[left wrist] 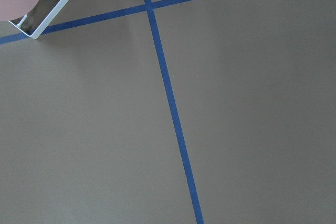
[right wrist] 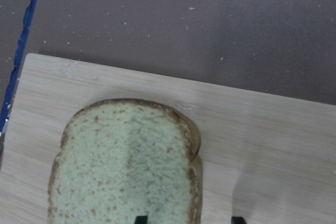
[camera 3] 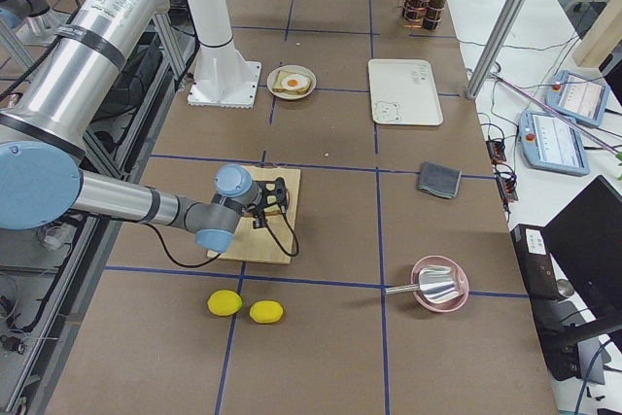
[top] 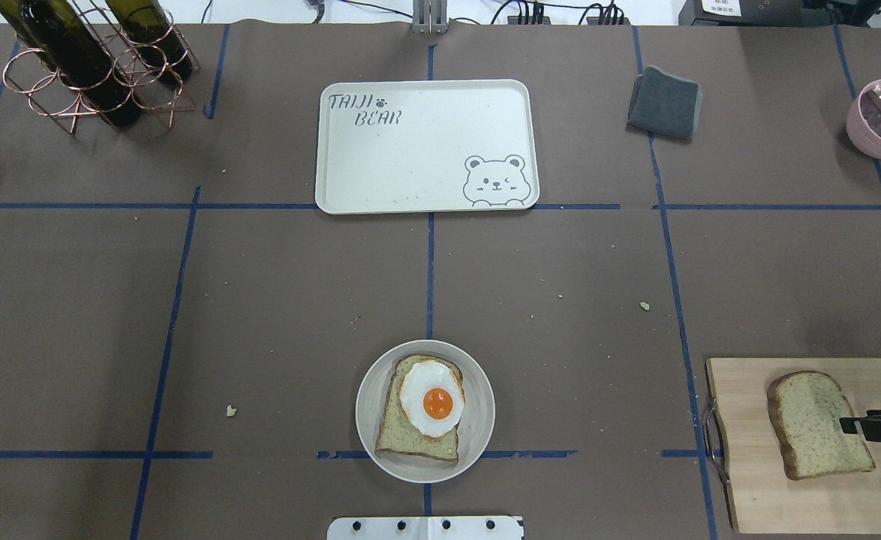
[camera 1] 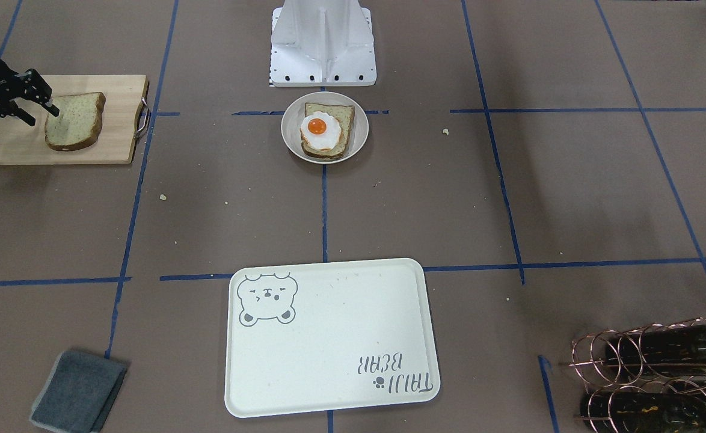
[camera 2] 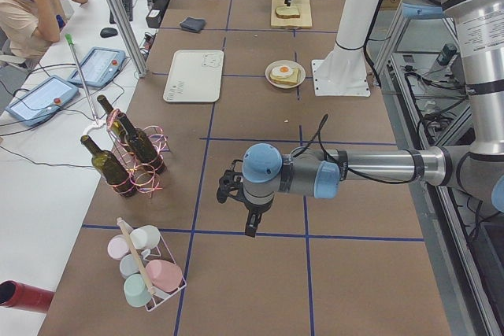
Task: Make sandwich and place on tray
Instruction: 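Grasp the bread slice edge with the right gripper and lift it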
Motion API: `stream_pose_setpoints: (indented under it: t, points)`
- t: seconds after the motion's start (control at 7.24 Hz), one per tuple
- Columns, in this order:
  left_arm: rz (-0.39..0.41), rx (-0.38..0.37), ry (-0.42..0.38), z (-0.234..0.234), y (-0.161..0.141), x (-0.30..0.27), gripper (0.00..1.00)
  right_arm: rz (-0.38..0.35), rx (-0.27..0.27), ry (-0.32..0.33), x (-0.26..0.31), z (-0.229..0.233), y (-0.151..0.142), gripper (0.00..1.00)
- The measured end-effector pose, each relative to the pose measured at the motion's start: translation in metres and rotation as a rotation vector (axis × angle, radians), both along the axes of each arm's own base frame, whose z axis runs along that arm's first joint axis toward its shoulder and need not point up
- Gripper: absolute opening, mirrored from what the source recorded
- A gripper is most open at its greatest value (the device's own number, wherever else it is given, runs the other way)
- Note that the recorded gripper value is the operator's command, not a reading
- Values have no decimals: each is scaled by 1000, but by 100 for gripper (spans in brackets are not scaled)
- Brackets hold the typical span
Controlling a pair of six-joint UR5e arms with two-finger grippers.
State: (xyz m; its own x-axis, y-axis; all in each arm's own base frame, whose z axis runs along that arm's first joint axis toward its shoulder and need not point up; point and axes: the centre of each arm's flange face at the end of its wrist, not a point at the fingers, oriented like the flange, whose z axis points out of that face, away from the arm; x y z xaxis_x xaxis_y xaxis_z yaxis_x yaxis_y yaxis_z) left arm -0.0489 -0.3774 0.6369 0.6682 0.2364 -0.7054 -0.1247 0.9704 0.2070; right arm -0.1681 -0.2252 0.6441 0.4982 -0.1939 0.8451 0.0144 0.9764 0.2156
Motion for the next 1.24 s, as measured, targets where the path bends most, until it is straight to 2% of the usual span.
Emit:
stream_pose_setpoints:
  t: [0.41,0.55,0.69,0.83,0.97,1.24]
  points:
    - [0,-3,0,1,0,0,100,-6,3,-2,-3,-1,0,53]
    - [0,-4,0,1,1,0,100,-8,4,-4,-5,-1,0,49]
    - [0,-4,0,1,1,0,100,-10,5,-6,-6,-2,-1,41]
    - [0,-5,0,1,1,0,100,-11,5,-5,-7,-2,-1,17]
    - [0,-6,0,1,1,0,100,-11,6,-4,-7,-1,-1,0]
    - [0,-6,0,1,1,0,100,-11,17,1,-8,-1,-1,0]
